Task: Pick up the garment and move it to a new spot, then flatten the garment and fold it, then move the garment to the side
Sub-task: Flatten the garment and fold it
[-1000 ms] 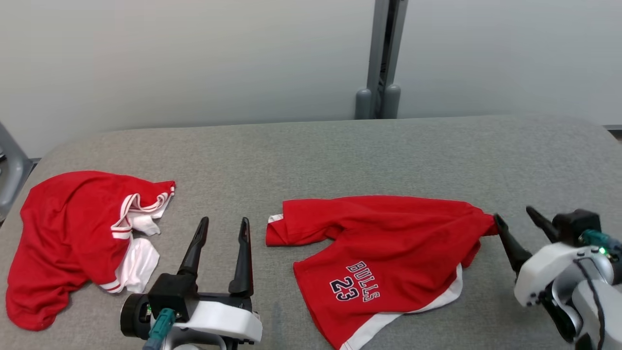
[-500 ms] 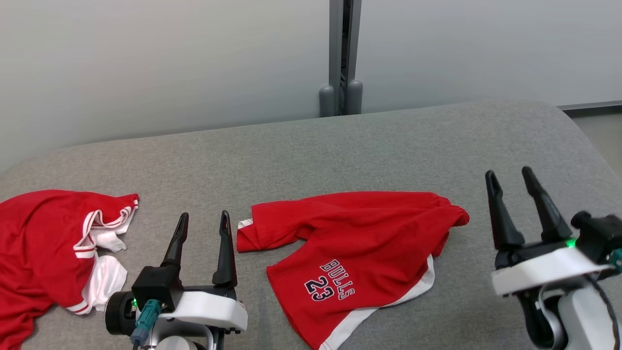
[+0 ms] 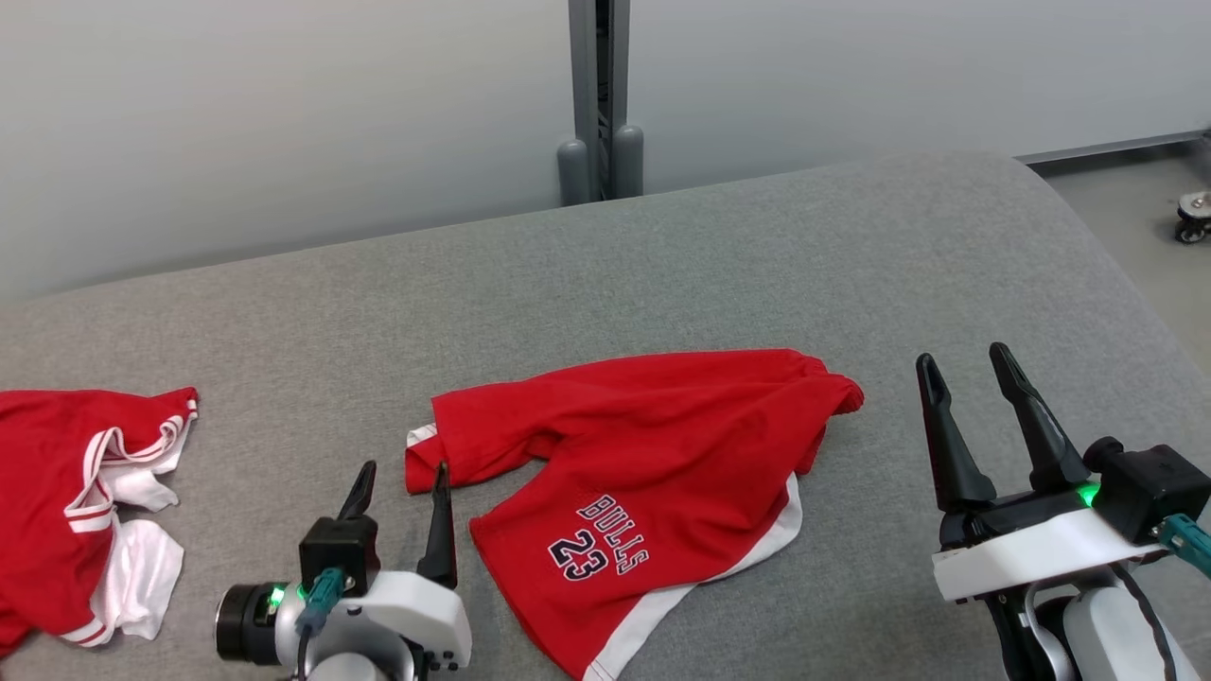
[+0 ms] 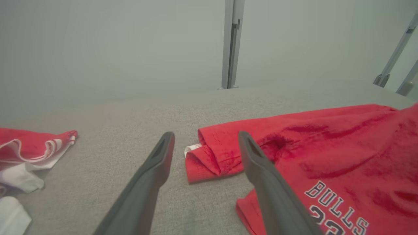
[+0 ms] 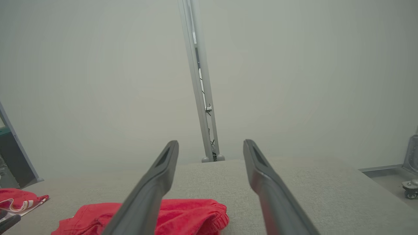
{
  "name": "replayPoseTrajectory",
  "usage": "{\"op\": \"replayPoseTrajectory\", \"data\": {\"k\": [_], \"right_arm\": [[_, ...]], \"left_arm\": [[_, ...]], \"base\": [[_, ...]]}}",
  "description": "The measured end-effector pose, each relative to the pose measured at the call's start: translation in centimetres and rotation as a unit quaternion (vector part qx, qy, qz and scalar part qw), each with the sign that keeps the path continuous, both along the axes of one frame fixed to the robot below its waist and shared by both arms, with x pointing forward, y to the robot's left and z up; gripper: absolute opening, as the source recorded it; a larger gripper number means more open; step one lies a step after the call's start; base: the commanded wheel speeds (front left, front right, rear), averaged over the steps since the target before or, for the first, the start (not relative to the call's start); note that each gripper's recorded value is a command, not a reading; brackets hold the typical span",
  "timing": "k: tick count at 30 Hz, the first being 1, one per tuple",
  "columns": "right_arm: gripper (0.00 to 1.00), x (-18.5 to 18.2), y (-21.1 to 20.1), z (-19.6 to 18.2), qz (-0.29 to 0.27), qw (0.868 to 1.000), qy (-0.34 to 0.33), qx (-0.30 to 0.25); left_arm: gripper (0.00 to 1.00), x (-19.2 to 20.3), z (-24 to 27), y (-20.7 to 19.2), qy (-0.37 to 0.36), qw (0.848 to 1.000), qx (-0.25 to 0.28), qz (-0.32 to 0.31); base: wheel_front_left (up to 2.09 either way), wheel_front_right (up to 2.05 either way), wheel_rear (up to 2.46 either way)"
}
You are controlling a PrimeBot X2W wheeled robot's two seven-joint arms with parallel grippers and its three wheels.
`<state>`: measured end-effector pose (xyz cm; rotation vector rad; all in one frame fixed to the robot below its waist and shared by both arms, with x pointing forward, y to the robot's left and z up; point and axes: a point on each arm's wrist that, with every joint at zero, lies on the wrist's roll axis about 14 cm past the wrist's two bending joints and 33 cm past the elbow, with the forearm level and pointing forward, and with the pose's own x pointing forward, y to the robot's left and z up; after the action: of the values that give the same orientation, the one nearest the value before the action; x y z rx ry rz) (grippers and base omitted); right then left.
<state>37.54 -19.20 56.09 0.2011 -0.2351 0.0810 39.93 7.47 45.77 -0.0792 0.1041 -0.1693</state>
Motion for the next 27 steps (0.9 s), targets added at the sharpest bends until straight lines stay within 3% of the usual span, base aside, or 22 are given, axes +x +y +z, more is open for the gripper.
{"op": "replayPoseTrajectory", "data": {"k": [7, 20, 22, 23, 27], "right_arm": [[1.0, 0.1, -1.1, -1.8, -0.019, 0.999, 0.027, 0.0], [1.0, 1.1, -2.3, -2.8, -0.042, 0.998, 0.042, -0.014], [1.0, 1.2, -2.5, -2.8, -0.046, 0.998, 0.043, -0.015], [1.0, 1.2, -2.6, -2.9, -0.048, 0.998, 0.044, -0.015], [1.0, 1.4, -2.9, -2.9, -0.053, 0.997, 0.044, -0.016]], "left_arm": [[1.0, 1.8, -5.0, -2.8, 0.07, 0.992, 0.069, -0.082], [1.0, 4.8, -9.5, -4.9, 0.147, 0.967, 0.144, -0.147], [0.11, 5.4, -9.5, -5.2, 0.15, 0.966, 0.143, -0.153], [0.0, 5.9, -9.3, -5.4, 0.147, 0.967, 0.14, -0.153], [0.0, 8.1, -7.9, -5.4, 0.121, 0.973, 0.134, -0.144]], "base": [[0.0, 0.0, 0.0], [0.0, 0.0, 0.0], [0.0, 0.0, 0.0], [0.0, 0.0, 0.0], [0.0, 0.0, 0.0]]}}
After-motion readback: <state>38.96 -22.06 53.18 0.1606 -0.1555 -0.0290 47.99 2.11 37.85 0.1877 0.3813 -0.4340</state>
